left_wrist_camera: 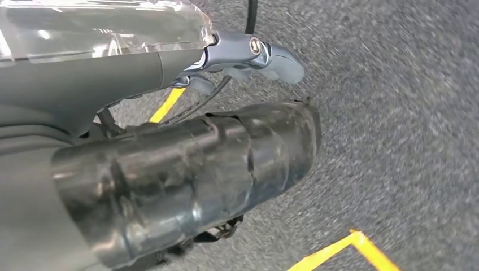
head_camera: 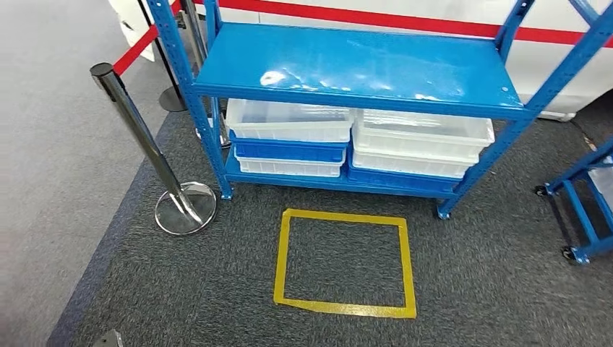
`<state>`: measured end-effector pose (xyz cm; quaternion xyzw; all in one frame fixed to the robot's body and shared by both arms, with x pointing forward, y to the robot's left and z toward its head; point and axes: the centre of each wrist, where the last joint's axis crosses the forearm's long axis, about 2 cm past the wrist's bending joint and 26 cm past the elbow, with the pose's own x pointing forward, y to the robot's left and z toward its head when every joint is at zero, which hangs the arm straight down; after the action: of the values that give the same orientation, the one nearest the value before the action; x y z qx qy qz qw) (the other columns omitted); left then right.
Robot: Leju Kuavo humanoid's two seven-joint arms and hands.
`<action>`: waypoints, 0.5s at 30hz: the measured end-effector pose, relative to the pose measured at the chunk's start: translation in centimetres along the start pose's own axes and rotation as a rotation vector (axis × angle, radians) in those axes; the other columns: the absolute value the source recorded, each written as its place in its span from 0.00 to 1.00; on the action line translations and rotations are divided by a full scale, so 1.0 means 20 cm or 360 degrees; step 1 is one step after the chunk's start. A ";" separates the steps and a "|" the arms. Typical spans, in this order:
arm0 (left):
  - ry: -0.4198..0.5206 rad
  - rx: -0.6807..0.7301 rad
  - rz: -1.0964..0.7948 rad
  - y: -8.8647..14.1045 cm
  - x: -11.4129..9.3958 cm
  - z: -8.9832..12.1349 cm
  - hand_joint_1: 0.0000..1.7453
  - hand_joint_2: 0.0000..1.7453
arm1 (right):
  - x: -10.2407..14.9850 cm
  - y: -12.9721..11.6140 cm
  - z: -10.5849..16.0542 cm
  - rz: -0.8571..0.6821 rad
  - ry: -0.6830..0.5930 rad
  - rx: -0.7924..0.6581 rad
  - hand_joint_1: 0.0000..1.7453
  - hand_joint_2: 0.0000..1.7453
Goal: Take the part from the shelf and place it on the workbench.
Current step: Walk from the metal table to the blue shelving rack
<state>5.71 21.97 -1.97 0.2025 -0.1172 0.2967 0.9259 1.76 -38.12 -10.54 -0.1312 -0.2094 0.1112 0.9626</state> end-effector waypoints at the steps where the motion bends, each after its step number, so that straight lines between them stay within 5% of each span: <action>1: 0.0004 0.0002 -0.0001 0.00 0.00 0.00 0.00 0.00 | 0.00 0.00 0.00 -0.0001 0.0003 0.0000 0.00 0.00; 15: 0.0016 0.0011 -0.0004 0.01 -0.01 -0.01 0.00 0.00 | -0.02 0.01 0.01 -0.0010 0.0017 -0.0002 0.00 0.00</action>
<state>5.47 22.05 -2.18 0.2044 -0.1112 0.2969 0.9261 1.22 -38.10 -10.57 -0.1317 -0.2046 0.1073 0.9640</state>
